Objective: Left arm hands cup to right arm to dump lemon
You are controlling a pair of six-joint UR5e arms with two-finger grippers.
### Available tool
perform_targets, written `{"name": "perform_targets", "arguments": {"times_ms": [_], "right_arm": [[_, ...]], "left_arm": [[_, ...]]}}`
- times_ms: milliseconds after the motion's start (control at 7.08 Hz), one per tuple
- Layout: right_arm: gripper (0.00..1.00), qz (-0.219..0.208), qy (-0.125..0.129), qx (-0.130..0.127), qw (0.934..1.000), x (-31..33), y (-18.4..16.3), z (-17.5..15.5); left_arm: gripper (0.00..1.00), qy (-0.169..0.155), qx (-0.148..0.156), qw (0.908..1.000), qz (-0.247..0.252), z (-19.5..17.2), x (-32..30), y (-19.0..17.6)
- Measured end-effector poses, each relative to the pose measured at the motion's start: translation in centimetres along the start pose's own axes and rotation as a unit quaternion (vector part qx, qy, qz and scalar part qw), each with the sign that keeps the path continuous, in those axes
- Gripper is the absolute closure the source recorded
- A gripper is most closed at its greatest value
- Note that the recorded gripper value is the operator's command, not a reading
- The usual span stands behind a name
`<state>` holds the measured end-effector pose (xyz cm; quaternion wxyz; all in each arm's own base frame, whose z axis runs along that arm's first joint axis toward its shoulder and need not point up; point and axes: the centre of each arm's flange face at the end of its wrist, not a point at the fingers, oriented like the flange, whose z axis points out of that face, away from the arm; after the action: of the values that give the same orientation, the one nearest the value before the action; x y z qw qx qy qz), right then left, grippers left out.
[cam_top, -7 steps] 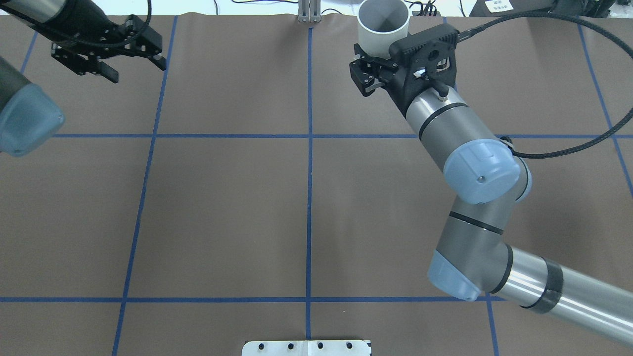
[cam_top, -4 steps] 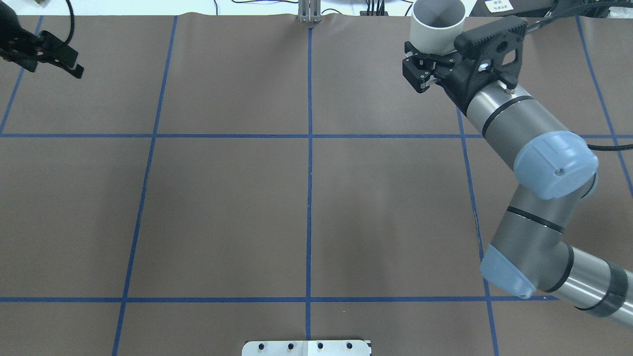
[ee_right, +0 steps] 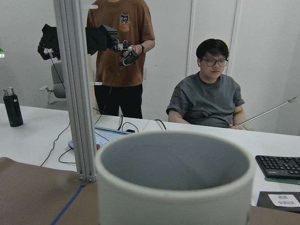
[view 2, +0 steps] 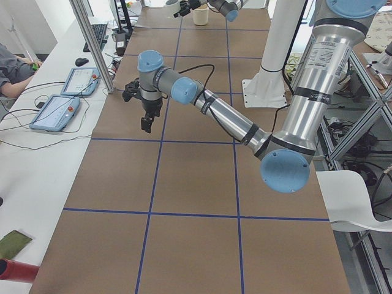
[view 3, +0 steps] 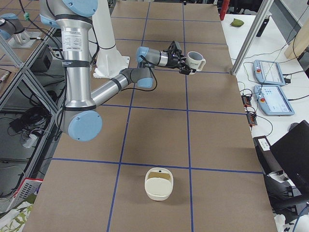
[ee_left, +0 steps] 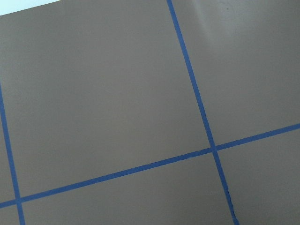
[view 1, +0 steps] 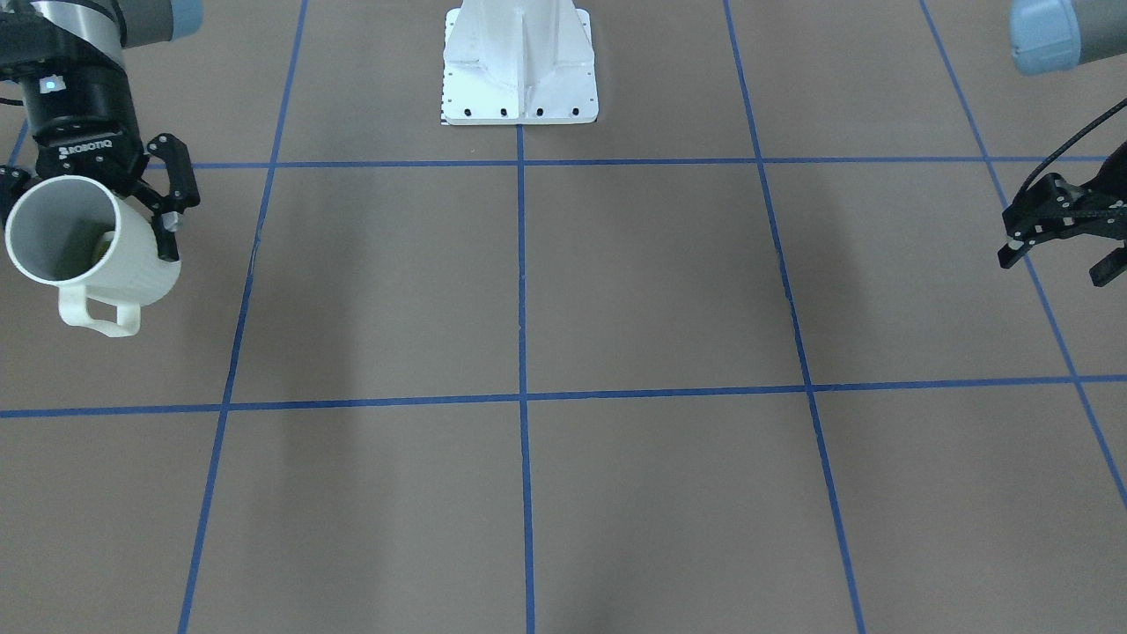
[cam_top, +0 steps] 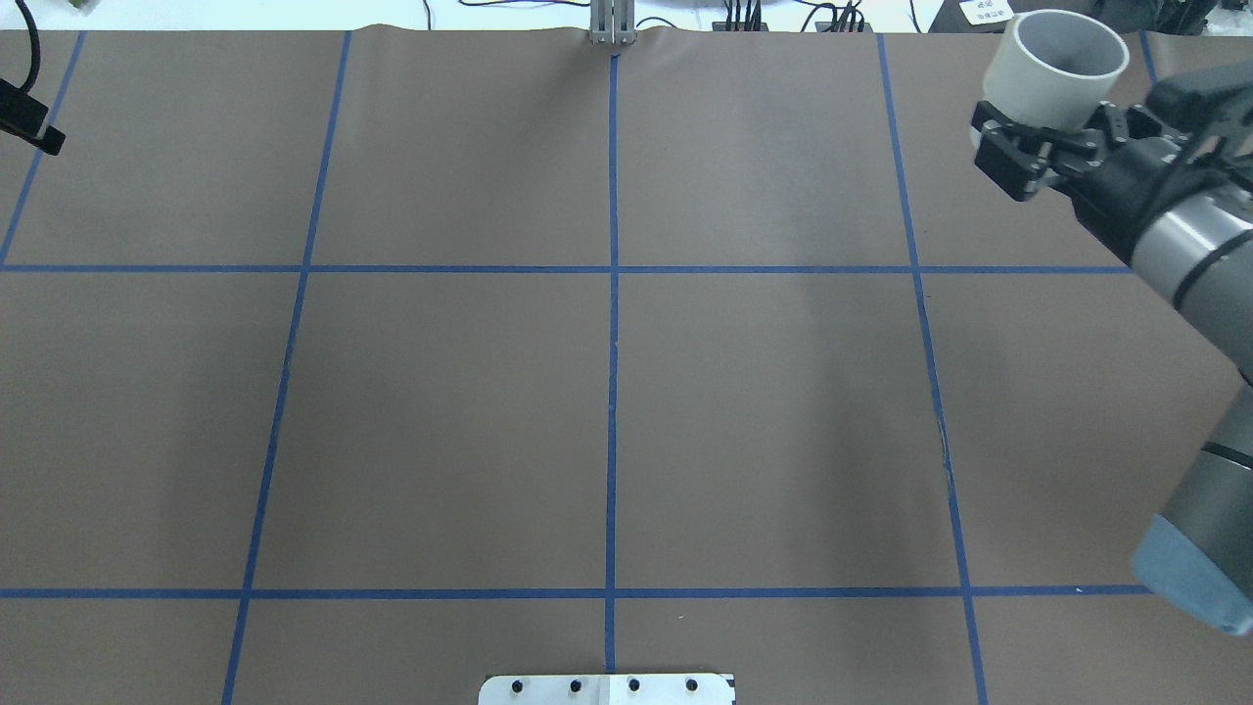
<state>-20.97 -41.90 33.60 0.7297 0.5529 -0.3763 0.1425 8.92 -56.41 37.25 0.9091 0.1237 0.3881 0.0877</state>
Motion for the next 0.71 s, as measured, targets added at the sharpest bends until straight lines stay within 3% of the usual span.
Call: {"name": "perform_targets", "arguments": {"times_ms": [424,706], "right_arm": [[1.0,0.034,0.005,0.017,0.9993,10.6,3.7,-6.3],[1.0,0.092,0.0,0.037,0.9951,17.7,7.6,-8.4]], "left_arm": [[0.0,-0.008,-0.012,0.9995,0.029,0.9,-3.0,0.0],[0.0,-0.008,-0.014,0.9993,0.033,1.0,-3.3,0.0]]}}
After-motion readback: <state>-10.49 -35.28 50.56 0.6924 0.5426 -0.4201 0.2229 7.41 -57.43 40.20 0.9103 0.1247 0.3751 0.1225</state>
